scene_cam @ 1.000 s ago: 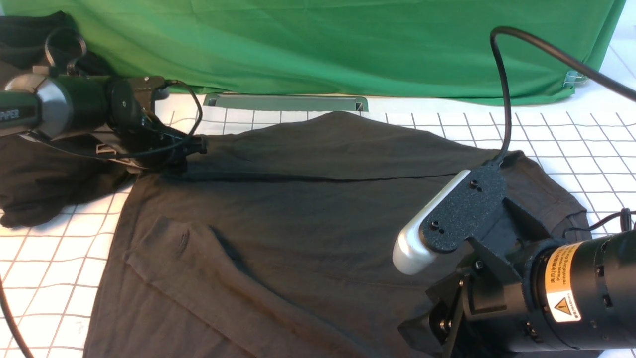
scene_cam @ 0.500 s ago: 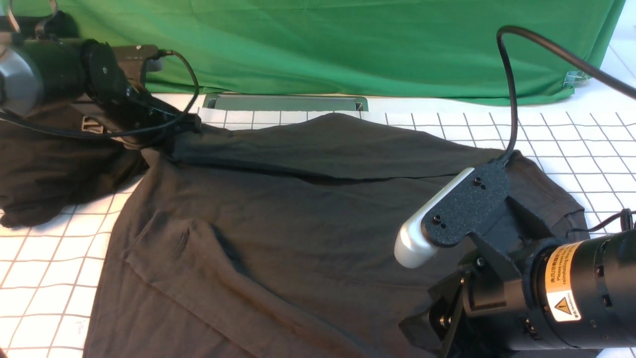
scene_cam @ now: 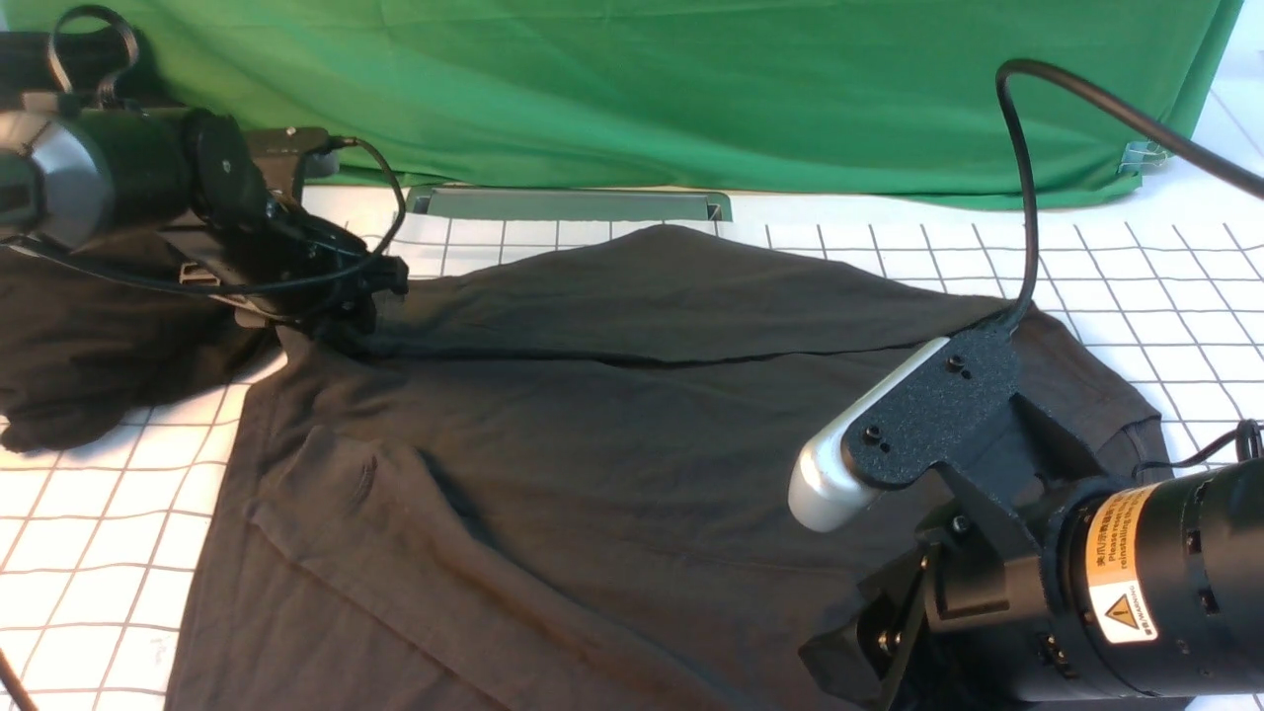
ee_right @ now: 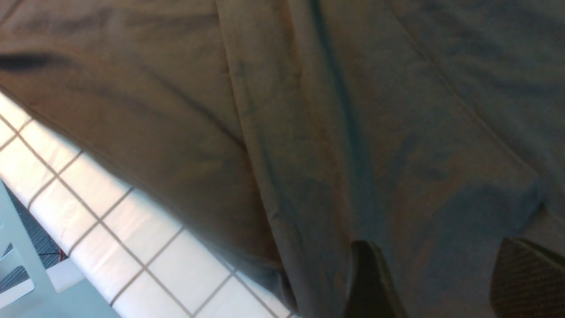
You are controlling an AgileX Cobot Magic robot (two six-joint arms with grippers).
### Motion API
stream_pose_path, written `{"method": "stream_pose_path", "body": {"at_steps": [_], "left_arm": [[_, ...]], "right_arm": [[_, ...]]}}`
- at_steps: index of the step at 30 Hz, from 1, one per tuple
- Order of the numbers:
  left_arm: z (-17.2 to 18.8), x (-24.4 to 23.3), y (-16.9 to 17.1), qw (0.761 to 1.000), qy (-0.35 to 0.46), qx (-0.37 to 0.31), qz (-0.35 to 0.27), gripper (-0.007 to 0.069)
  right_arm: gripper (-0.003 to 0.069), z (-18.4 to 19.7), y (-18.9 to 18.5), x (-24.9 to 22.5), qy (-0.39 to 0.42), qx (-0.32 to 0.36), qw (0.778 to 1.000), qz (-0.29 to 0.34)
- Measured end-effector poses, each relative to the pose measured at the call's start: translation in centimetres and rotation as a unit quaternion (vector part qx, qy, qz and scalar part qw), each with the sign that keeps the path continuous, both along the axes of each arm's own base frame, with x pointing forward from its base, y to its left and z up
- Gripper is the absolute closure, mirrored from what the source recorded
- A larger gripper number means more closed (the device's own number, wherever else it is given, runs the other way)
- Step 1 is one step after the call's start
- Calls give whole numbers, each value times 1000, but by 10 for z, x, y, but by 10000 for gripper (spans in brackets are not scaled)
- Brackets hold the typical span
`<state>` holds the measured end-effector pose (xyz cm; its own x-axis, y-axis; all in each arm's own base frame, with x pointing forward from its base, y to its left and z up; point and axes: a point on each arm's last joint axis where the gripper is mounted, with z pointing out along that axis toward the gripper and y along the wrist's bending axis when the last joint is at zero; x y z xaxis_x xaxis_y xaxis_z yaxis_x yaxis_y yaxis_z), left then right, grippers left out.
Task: Fold a long-sleeved shirt over a white checkered tablecloth.
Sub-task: 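Grab the top left corner of the dark shirt with the left gripper, then fold the left side of the dark shirt inward over its body with the left gripper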
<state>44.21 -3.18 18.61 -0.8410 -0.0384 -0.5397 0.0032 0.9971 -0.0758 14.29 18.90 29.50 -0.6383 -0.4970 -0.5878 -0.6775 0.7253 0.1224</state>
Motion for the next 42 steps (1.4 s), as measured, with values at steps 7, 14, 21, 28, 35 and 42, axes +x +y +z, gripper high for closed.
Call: {"method": "stream_pose_path", "body": {"at_steps": [7,14,21,28,35,42], "left_arm": [[1,0,-1,1000,-2,-3,-10,301],[2,0,-2,1000,-3,-4,-11,484],[4,-1,-3,1000,-4,-3,-14,610],[37,-12,-8,1000,-18,-11,-20,611],[94,-52,-11,999,19,-21,-36,611],[123,-100,-10,997,61,-25,-44,611]], "right_arm": [[295,0,0,0,-1,3,1000,-1],[295,1,1,1,-3,7,1000,-3],[295,1,1,1,1,10,1000,-9],[295,1,0,2,-9,3,1000,-6],[304,-1,-23,23,-42,-57,996,-59],[349,-1,-50,45,-41,-65,988,-134]]}}
